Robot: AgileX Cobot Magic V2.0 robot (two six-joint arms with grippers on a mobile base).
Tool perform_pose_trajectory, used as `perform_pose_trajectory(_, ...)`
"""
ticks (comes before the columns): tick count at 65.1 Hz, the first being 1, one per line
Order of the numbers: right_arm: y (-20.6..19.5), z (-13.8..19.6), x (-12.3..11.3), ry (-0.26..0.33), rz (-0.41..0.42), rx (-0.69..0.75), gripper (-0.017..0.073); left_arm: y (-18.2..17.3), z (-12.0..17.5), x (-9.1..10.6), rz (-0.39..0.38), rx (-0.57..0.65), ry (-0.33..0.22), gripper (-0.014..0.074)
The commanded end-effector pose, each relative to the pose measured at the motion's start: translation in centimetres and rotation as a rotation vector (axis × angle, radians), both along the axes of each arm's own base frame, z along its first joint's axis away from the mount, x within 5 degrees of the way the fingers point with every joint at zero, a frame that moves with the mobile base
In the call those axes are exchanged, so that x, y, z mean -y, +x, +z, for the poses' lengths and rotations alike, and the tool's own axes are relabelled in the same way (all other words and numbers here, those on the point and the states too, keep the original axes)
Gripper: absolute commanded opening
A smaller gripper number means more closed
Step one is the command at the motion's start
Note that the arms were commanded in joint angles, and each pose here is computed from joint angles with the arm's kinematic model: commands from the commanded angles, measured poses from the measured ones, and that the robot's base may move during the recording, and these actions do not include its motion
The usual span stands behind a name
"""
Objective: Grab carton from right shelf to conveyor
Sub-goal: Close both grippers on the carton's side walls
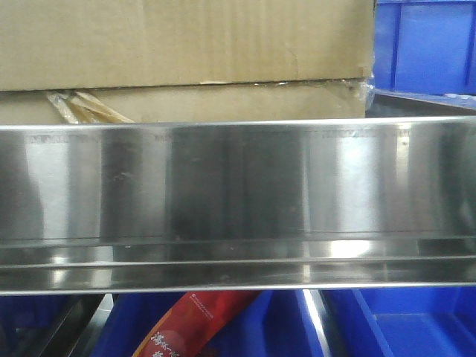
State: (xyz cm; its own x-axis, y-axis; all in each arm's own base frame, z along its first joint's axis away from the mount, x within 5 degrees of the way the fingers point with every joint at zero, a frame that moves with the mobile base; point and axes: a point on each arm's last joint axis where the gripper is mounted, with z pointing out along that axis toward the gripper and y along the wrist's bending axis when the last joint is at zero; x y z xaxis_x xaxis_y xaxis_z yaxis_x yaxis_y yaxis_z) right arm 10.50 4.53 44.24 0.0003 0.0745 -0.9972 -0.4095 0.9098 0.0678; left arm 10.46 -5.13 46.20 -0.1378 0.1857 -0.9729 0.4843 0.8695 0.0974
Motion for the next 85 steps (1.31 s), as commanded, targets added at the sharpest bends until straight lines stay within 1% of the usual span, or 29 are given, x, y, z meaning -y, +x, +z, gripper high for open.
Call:
perform_pose_trajectory(1,1.3,0.9,-1.3,-0.028,0.061,-0.04,0.0559,2.4,0.4,1.4,-0.035,-0.036,0.013,0.0535)
perform_pose_trajectory(4,2.1,1.3,-2.1,-0.047,0.092,-0.078,0.0559,3.5,0.7,1.9,-0.034,-0.053,0.015,0.0535)
perform_pose_trajectory(7,3.1,1.8,-2.9,-0.073,0.115,-0.127,0.0559,5.1,1.1,2.5,-0.025,-0.086,-0.007,0.0535)
perform_pose_trajectory(10,4.3,2.4,-3.5,-0.103,0.128,-0.183,0.0559,6.3,1.9,2.8,-0.005,-0.097,-0.024,0.0535)
perform_pose_trajectory(15,5.9,3.4,-4.5,-0.14,0.147,-0.252,0.0559,8.1,2.7,3.2,0.036,-0.126,-0.036,0.0535)
perform_pose_trajectory(19,7.0,4.4,-5.1,-0.159,0.158,-0.282,0.0559,9.2,3.3,3.1,0.094,-0.151,-0.027,0.0535)
perform_pose_trajectory(22,7.8,5.2,-5.5,-0.171,0.165,-0.3,0.0559,9.9,4.1,2.8,0.157,-0.163,-0.007,0.0535)
perform_pose_trajectory(27,9.1,6.4,-6.3,-0.191,0.177,-0.328,0.0559,11.1,4.7,2.3,0.265,-0.222,0.019,0.0535)
perform_pose_trajectory(30,9.9,7.1,-6.6,-0.193,0.173,-0.346,0.0559,12.0,4.9,2.2,0.323,-0.257,0.029,0.0535)
perform_pose_trajectory(31,10.4,7.0,-6.8,-0.193,0.167,-0.363,0.0559,12.1,5.1,2.0,0.344,-0.264,0.036,0.0535)
perform_pose_trajectory(35,11.5,7.3,-7.0,-0.192,0.132,-0.41,0.0559,13.1,5.2,1.9,0.416,-0.315,0.028,0.0535)
perform_pose_trajectory(40,13.0,7.3,-7.0,-0.202,0.059,-0.495,0.0559,14.0,5.4,1.9,0.475,-0.372,0.034,0.0535)
perform_pose_trajectory(43,13.9,7.2,-7.2,-0.22,0.03,-0.552,0.0559,14.7,5.7,2.0,0.494,-0.369,0.022,0.0535)
perform_pose_trajectory(48,14.9,6.9,-7.7,-0.242,0.026,-0.617,0.0559,15.7,6.0,2.3,0.513,-0.355,0.007,0.0535)
perform_pose_trajectory(50,15.5,7.0,-8.1,-0.241,0.03,-0.615,0.0559,16.0,6.0,2.4,0.518,-0.358,-0.002,0.0535)
perform_pose_trajectory(55,16.6,6.6,-9.2,-0.249,0.047,-0.62,0.0559,16.6,5.6,2.4,0.526,-0.37,0.003,0.0535)
perform_pose_trajectory(61,17.7,5.6,-10.0,-0.256,0.053,-0.653,0.0559,17.6,5.0,2.0,0.552,-0.392,0.008,0.0535)
perform_pose_trajectory(66,18.7,4.6,-10.6,-0.261,0.051,-0.686,0.0559,18.8,4.2,1.3,0.587,-0.414,0.013,0.0535)
perform_pose_trajectory(71,19.5,3.8,-11.0,-0.266,0.05,-0.711,0.0559,19.7,3.6,0.8,0.599,-0.446,0.0,0.0535)
perform_pose_trajectory(74,20.1,3.1,-11.3,-0.273,0.049,-0.73,0.0559,20.2,3.1,0.6,0.594,-0.471,-0.013,0.0535)
perform_pose_trajectory(77,20.6,2.5,-11.6,-0.278,0.048,-0.744,0.0559,20.6,2.7,0.4,0.595,-0.489,-0.014,0.0535)
perform_pose_trajectory(80,21.0,2.1,-11.7,-0.283,0.047,-0.755,0.0559,21.0,2.2,0.5,0.592,-0.504,0.0,0.0535)
perform_pose_trajectory(85,21.8,1.2,-12.1,-0.295,0.046,-0.78,0.0559,22.1,0.8,0.7,0.59,-0.536,0.046,0.0535)
